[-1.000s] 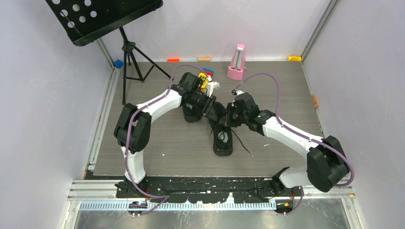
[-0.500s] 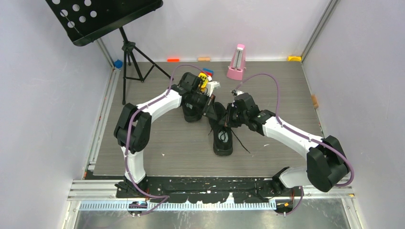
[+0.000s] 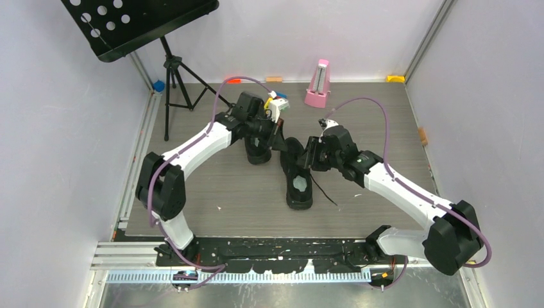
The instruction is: Tie the shoes
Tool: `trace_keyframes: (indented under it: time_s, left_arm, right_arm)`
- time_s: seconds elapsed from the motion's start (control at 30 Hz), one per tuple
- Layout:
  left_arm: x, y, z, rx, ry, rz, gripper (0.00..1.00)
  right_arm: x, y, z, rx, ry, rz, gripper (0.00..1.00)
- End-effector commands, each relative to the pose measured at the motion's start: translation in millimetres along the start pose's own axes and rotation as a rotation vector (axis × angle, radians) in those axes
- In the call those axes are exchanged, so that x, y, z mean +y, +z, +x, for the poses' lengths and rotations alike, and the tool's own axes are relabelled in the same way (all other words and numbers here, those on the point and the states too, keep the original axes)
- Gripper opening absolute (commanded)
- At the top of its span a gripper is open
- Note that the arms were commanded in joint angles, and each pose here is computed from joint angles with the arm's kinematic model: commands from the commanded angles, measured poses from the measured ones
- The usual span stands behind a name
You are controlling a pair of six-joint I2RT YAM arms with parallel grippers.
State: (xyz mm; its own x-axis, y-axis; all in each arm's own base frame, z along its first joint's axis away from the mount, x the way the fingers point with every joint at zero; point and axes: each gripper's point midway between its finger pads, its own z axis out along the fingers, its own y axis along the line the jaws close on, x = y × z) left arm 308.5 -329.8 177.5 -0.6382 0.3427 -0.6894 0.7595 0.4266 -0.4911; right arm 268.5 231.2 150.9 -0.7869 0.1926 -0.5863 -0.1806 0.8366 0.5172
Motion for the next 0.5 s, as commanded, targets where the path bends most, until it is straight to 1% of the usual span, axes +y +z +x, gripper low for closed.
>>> trace_keyframes:
  time_s: [0.0, 0.03, 0.17, 0.33, 0.47]
  left_arm:
    - [-3.9, -22.5, -27.1, -0.108, 0.048, -0.078, 0.00]
    - [-4.3, -25.7, -29.4, -0.118, 0.051, -0.091, 0.00]
    - [0.8, -42.2, -36.5, -0.156, 0.055, -0.190, 0.00]
    - [15.8, -71.1, -38.5, -0.205, 0.039, -0.372, 0.00]
    - [32.1, -92.0, -28.8, -0.197, 0.003, -0.494, 0.00]
  right_arm:
    - [5.0, -18.6, -22.3, -0.079, -0.028, 0.003, 0.44]
    - [3.2, -20.9, -23.8, -0.087, -0.028, 0.009, 0.44]
    - [-7.4, -27.7, -28.1, -0.117, -0.023, 0.031, 0.52]
    - [-23.7, -28.4, -17.7, -0.093, -0.023, 0.055, 0.56]
    - [-39.0, -25.5, -3.4, -0.074, -0.021, 0.078, 0.58]
